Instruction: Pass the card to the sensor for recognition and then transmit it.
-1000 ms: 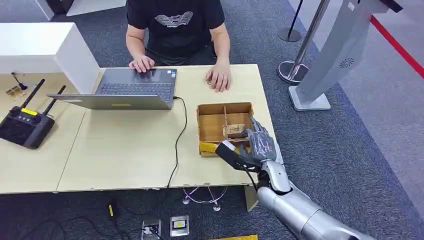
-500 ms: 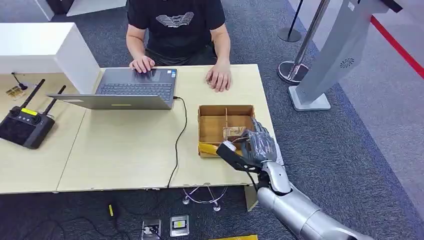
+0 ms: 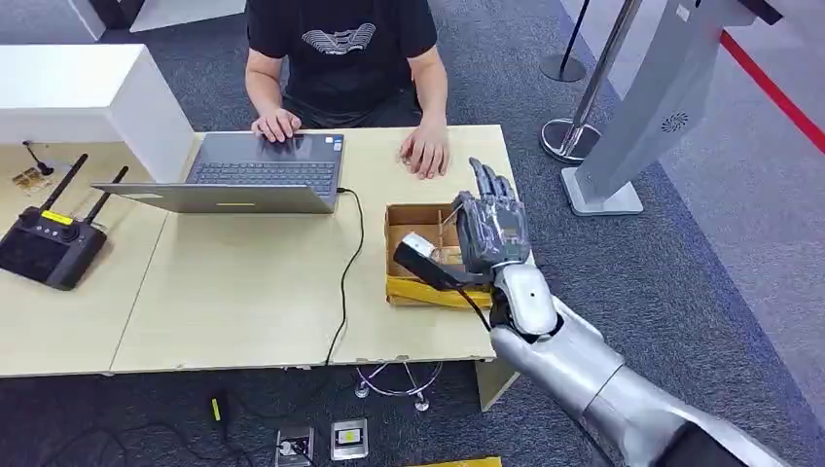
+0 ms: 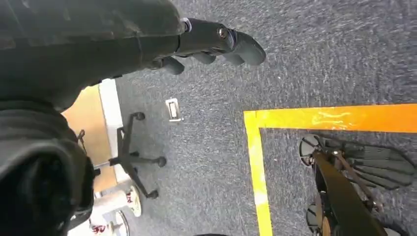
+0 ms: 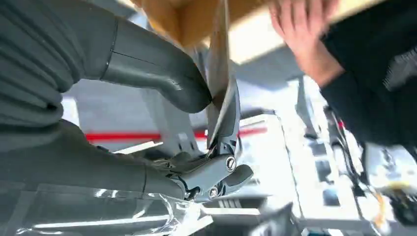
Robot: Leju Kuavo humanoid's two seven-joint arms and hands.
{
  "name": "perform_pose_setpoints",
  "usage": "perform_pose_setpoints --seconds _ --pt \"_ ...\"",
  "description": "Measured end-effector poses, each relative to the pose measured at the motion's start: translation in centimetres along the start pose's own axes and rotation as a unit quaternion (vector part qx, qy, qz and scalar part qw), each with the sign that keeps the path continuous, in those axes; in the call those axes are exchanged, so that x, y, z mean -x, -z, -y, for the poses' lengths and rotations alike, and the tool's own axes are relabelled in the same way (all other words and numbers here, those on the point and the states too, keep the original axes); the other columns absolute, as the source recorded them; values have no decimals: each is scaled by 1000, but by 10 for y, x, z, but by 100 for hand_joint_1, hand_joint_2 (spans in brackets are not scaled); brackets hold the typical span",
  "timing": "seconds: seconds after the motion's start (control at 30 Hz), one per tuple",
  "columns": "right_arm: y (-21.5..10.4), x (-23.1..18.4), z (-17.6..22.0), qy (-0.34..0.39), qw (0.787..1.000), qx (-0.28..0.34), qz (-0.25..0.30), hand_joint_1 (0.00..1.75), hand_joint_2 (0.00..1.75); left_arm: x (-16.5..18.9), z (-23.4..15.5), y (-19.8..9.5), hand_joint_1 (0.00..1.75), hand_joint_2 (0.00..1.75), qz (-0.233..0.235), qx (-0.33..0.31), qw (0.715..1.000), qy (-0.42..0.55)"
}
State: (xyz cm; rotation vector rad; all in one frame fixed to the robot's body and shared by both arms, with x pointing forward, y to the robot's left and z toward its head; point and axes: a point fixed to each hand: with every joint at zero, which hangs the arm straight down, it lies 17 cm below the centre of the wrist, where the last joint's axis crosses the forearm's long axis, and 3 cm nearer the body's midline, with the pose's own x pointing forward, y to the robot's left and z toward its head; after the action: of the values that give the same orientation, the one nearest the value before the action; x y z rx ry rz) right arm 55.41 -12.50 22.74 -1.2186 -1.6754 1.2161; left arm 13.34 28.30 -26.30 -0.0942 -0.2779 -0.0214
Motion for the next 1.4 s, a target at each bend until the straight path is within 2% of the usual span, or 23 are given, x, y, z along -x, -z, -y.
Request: perform_pose_setpoints --seconds 0.17,0.3,0.7,1.3,1.33,1.37,1.4 --pt "26 -23 53 -27 999 41 24 175 175 3 3 0 0 0 -10 3 1000 20" --pt "32 -33 64 -24 998 44 31 175 175 4 5 0 0 0 -13 5 1000 24" --pt "32 -52 48 -1 999 18 37 175 175 11 8 0 0 0 -19 8 998 57" --pt "25 -49 31 -19 999 5 33 175 175 19 11 0 0 0 -23 12 996 90" --pt "24 -49 31 -20 999 5 34 154 175 19 9 0 0 0 -23 11 996 91" --pt "24 -49 30 -20 999 4 33 154 175 19 8 -1 0 0 -24 11 995 92" --pt "23 -48 30 -21 999 6 31 0 0 20 6 -1 0 0 -24 9 995 93"
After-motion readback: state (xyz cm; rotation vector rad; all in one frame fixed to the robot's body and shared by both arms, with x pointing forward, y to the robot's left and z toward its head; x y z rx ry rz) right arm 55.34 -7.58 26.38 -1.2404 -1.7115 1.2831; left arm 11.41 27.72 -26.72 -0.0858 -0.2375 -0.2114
